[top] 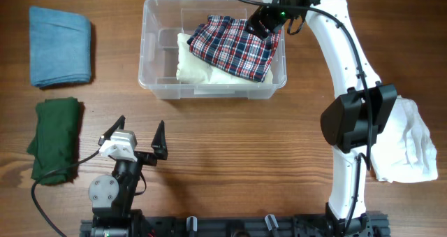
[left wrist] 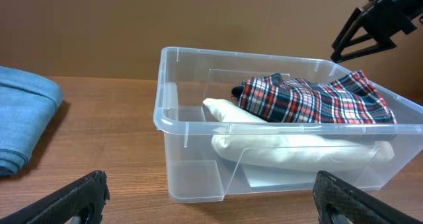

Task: Pack container
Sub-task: 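Press the plaid shirt down inside the bin with the right gripper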

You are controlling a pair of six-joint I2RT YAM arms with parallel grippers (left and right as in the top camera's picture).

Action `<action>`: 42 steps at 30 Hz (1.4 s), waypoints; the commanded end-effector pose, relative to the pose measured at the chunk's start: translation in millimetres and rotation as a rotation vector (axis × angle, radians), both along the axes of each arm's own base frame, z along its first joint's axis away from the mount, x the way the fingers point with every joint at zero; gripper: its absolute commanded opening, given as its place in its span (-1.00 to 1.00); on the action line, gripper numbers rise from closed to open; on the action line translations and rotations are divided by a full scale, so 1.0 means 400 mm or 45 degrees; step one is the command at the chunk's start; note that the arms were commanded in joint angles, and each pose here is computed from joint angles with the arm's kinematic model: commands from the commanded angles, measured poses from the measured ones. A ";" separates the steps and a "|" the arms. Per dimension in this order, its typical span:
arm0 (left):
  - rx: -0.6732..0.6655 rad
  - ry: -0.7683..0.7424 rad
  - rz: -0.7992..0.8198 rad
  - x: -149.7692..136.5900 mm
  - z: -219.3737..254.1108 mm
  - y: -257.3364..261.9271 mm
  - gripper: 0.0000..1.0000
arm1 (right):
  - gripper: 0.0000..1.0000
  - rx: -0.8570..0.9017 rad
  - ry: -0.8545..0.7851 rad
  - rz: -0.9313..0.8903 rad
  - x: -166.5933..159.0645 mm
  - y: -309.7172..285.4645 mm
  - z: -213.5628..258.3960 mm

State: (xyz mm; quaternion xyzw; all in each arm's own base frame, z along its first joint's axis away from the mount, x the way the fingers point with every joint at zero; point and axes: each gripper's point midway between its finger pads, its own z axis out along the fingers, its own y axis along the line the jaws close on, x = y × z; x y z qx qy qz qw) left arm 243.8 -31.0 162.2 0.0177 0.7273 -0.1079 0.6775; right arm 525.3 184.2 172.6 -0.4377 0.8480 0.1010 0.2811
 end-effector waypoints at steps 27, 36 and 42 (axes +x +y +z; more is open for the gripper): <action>-0.006 0.003 0.005 0.000 -0.005 0.000 0.99 | 0.35 -0.014 -0.007 -0.086 -0.115 0.313 0.018; -0.006 0.004 0.004 0.000 -0.006 0.000 1.00 | 0.39 -0.165 0.031 -0.078 -0.120 0.308 -0.083; -0.006 0.003 0.005 0.000 -0.005 0.000 1.00 | 0.40 -0.284 0.064 -0.007 -0.145 0.295 -0.131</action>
